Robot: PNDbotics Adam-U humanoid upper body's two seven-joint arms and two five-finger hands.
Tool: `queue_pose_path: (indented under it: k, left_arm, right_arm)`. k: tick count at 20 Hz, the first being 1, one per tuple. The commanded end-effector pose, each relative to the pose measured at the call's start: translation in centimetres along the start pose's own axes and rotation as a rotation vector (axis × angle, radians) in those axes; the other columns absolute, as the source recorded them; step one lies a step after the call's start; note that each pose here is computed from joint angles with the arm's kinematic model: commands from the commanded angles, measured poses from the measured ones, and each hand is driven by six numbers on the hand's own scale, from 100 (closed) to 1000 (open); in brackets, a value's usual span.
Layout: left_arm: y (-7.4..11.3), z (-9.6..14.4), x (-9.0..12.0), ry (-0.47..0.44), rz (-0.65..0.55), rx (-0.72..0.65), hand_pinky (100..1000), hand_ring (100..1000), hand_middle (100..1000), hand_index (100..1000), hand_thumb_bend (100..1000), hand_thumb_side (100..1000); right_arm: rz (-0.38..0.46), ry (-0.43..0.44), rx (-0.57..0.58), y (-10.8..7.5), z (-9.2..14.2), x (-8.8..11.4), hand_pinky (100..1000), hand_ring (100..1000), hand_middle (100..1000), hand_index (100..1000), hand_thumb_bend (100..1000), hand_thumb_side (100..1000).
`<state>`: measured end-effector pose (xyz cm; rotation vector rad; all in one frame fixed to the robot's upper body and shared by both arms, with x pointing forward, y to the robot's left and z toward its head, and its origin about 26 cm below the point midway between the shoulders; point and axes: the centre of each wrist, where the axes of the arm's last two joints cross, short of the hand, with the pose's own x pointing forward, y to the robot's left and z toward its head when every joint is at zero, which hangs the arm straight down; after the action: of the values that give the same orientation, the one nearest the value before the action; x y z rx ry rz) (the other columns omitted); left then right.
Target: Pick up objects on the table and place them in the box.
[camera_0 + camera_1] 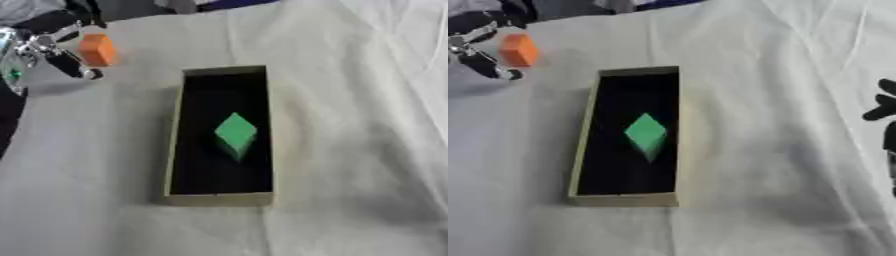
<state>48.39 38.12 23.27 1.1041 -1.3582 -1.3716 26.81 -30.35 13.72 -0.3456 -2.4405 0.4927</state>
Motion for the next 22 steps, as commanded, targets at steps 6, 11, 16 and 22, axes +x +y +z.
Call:
queue_pose_path:
  k: [6, 11, 16, 22]
  left_arm:
    - [2.0, 0.7, -1.6, 0.081, 0.026, 0.077, 769, 895, 889, 920, 421, 100]
    - [2.9, 1.0, -2.2, 0.115, 0.036, 0.13, 763, 895, 894, 919, 433, 100]
    - [4.0, 1.5, -2.8, 0.134, 0.01, 0.165, 709, 853, 883, 908, 430, 100]
    - [4.1, 1.5, -2.9, 0.153, 0.001, 0.181, 612, 778, 868, 899, 439, 100]
  right_arm:
    - [0.023, -0.025, 0.021, 0.0, -0.5, 0.3, 866, 907, 528, 853, 100, 717]
    - [0.029, -0.03, 0.028, 0.2, -0.6, 0.4, 866, 908, 527, 853, 100, 725]
    - [0.036, -0.029, 0.033, 0.3, -0.6, 0.4, 867, 909, 526, 853, 100, 734]
    - [0.039, -0.031, 0.039, 0.6, -0.7, 0.4, 867, 909, 524, 853, 100, 739]
